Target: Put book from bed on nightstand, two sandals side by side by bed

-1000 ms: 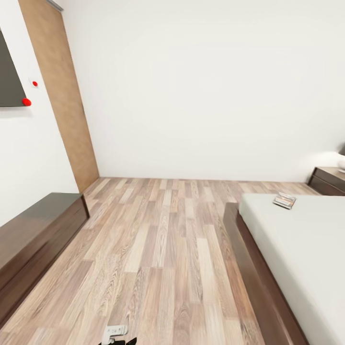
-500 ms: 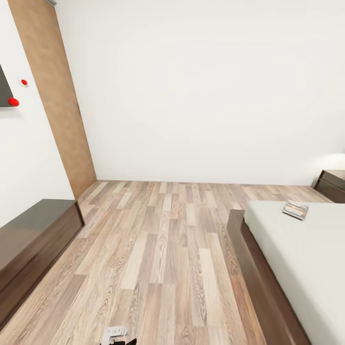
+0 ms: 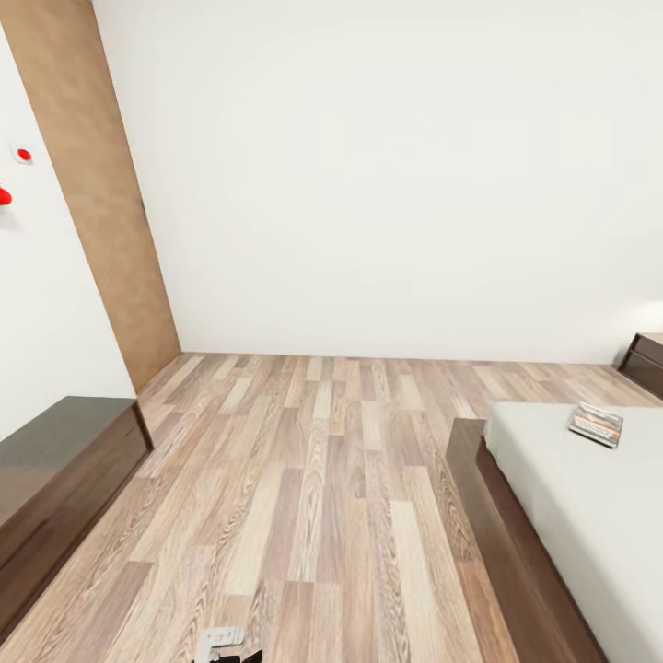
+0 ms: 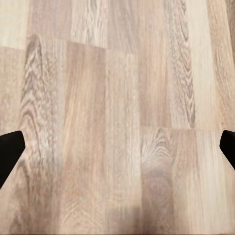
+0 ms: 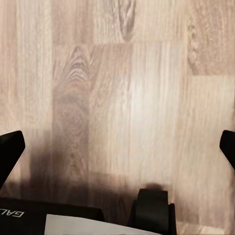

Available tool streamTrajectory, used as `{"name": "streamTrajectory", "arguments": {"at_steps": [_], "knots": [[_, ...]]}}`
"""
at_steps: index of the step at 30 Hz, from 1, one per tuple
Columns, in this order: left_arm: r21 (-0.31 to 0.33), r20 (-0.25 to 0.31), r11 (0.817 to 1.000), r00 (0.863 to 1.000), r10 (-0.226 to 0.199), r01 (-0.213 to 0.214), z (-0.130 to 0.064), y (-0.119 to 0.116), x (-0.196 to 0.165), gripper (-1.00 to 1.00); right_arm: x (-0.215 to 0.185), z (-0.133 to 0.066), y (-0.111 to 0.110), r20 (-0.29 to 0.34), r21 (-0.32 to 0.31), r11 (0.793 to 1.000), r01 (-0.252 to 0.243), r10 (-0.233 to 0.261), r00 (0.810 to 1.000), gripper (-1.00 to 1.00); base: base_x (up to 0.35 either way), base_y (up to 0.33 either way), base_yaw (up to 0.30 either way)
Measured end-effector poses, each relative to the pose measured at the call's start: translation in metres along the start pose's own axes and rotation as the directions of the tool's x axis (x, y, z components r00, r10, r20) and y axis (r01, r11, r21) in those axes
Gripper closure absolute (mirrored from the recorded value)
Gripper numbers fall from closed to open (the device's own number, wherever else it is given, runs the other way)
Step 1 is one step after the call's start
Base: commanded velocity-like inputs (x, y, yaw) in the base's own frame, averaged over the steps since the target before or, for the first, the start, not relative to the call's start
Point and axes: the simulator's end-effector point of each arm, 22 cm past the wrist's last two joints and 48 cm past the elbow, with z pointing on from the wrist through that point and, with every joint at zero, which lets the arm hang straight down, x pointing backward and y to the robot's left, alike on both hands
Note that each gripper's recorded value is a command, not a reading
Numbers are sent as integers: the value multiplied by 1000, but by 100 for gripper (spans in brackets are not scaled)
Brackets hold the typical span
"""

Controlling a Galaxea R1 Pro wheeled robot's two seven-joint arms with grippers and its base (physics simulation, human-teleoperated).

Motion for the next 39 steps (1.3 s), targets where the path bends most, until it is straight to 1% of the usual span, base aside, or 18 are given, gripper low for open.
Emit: {"name": "streamTrajectory", "arguments": {"at_steps": [39], "knots": [[0, 1, 1000, 1000, 0, 0, 0, 0, 0, -100, 0, 0, 0, 0, 0, 1000, 1, -1, 1000, -100, 334, 0, 0]]}}
